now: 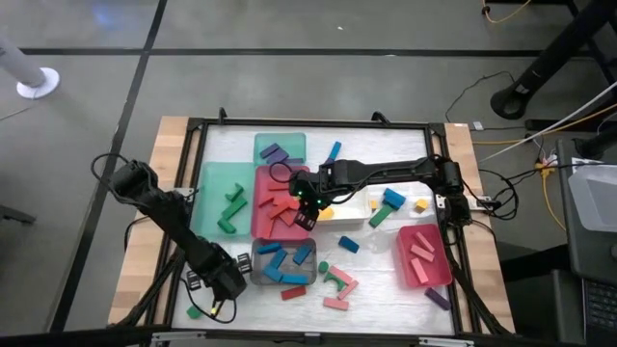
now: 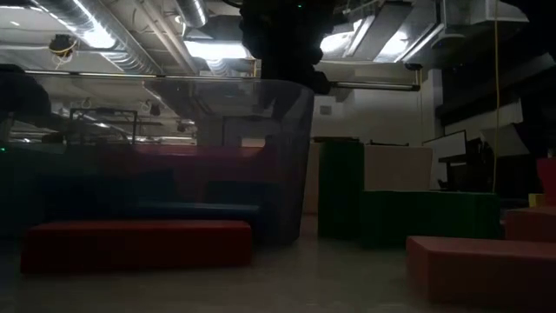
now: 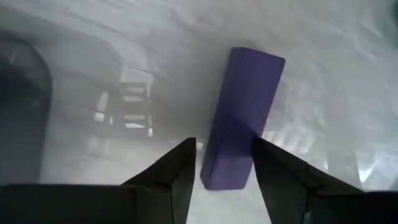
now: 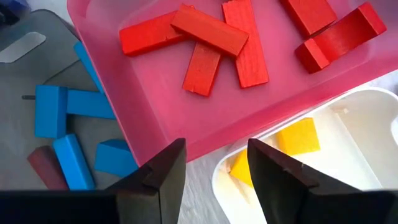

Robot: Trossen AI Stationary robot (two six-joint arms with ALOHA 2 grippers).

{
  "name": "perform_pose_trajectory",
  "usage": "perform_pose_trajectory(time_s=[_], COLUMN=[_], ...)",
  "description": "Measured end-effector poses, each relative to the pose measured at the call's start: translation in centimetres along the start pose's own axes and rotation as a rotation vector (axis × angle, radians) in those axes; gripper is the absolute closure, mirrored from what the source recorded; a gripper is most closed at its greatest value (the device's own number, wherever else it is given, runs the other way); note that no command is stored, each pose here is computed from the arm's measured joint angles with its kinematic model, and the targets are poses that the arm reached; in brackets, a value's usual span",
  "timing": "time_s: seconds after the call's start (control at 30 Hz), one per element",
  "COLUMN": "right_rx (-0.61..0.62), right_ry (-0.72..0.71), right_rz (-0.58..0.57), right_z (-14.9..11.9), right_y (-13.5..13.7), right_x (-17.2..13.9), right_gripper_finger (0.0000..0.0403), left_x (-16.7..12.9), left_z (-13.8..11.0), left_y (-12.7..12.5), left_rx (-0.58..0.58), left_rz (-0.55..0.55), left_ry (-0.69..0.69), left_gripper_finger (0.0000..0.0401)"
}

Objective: Sort blocks
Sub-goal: Put the violet block into the top green bin

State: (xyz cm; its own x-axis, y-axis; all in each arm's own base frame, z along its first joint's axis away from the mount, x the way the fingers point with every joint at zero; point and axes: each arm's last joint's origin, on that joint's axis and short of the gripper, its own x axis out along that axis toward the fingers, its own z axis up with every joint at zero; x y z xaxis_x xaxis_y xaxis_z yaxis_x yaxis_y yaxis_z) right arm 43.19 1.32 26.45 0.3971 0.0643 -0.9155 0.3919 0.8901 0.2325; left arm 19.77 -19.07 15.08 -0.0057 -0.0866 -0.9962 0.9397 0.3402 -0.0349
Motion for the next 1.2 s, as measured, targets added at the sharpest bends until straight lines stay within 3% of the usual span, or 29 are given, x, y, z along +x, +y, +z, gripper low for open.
perform_pose_trajectory(time_s=[0.07, 0.4, 0.53, 0.7, 0.83, 0.93, 1.2], right_rx=[0.000, -0.001, -0.001, -0.001, -0.001, -0.001, -0.001], right_ry=[0.000, -0.003, -0.005, -0.007, -0.011, -0.017, -0.019], right_rz=[0.001, 0.002, 0.002, 0.004, 0.005, 0.008, 0.009], right_z=[0.0, 0.0, 0.0, 0.1, 0.1, 0.2, 0.2], right_y=[0.0, 0.0, 0.0, 0.0, 0.0, 0.0, 0.1], right_x=[0.0, 0.0, 0.0, 0.0, 0.0, 0.0, 0.0], right_gripper_finger=[0.0230, 0.0230, 0.0230, 0.0230, 0.0230, 0.0230, 0.0230], left_x=[0.2, -0.1, -0.1, 0.0, -0.4, -0.7, -0.8], left_z=[0.1, 0.0, 0.0, -0.8, -1.1, -0.4, 1.3], left_y=[0.0, -0.1, -0.1, -0.5, -1.2, -1.4, -0.4], left_rx=[0.003, -0.058, -0.133, -0.406, -0.610, -0.739, -1.068], left_rz=[0.044, 0.053, 0.052, 0.001, -0.173, -0.273, -0.199], left_ry=[0.013, 0.005, 0.007, 0.084, 0.101, 0.032, -0.137], left_gripper_finger=[0.0253, 0.0253, 0.0253, 0.0253, 0.0253, 0.0253, 0.0253])
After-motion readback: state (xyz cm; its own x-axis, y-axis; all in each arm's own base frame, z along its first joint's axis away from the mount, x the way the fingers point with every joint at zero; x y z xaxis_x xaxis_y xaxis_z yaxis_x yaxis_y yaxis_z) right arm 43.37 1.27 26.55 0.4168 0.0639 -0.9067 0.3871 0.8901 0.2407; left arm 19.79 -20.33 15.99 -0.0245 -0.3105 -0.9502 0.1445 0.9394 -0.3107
